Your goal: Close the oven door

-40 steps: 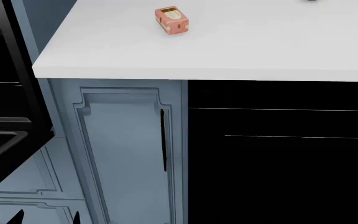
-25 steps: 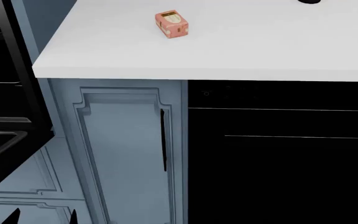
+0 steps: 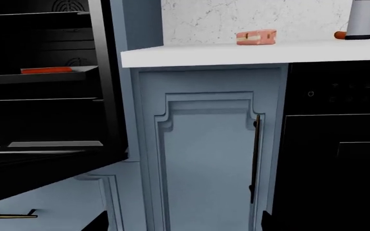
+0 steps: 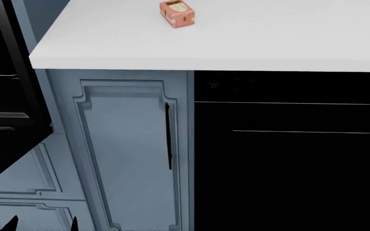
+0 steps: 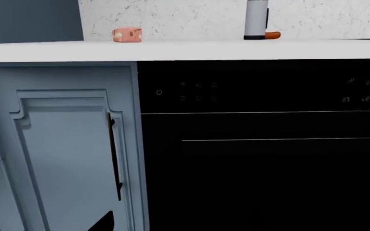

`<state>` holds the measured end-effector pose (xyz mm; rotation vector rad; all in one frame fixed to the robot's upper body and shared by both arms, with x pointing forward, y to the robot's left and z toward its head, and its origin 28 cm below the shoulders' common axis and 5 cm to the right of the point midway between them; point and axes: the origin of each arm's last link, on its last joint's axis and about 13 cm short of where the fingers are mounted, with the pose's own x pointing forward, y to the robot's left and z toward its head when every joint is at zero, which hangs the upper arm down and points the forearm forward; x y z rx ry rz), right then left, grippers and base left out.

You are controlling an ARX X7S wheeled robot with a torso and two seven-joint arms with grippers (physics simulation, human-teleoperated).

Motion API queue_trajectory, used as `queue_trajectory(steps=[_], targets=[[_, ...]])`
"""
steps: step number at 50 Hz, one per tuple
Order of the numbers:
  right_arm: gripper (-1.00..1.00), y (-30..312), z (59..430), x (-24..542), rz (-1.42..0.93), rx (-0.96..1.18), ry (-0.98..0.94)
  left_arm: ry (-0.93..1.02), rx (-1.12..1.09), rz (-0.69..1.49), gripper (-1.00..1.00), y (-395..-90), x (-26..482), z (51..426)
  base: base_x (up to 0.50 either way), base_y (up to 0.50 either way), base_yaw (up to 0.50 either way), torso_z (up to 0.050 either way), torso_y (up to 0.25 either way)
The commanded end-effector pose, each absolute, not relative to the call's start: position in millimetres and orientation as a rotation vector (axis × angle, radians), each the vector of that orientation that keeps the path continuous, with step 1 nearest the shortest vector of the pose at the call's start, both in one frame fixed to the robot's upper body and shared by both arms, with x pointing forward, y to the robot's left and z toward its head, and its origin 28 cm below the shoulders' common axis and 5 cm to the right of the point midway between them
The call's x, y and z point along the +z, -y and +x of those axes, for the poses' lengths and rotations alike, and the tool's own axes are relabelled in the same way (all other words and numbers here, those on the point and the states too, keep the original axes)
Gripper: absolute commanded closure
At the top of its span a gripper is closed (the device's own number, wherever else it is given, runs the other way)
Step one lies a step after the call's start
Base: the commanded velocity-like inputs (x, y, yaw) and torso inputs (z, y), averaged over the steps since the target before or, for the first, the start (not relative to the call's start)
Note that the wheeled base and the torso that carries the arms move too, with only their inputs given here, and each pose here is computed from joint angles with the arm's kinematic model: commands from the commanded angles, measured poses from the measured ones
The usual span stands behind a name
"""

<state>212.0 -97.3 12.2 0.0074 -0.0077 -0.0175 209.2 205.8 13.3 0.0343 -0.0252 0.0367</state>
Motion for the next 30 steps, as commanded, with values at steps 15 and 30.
queue_trajectory(steps=[15, 30], targets=[[-1.0, 97.1, 212.9, 10.8, 0.001, -0.024, -0.003, 0.02, 0.043, 0.033, -1.0, -206.4, 13.0, 209.7, 0.0, 0.0, 0.0, -0.05, 0.0], [-1.0, 96.4, 212.2, 12.1, -0.004, -0.026, -0.006, 0.011, 0.041, 0.031, -1.0, -206.4, 12.3, 210.1, 0.0, 0.0, 0.0, -0.05, 0.0]])
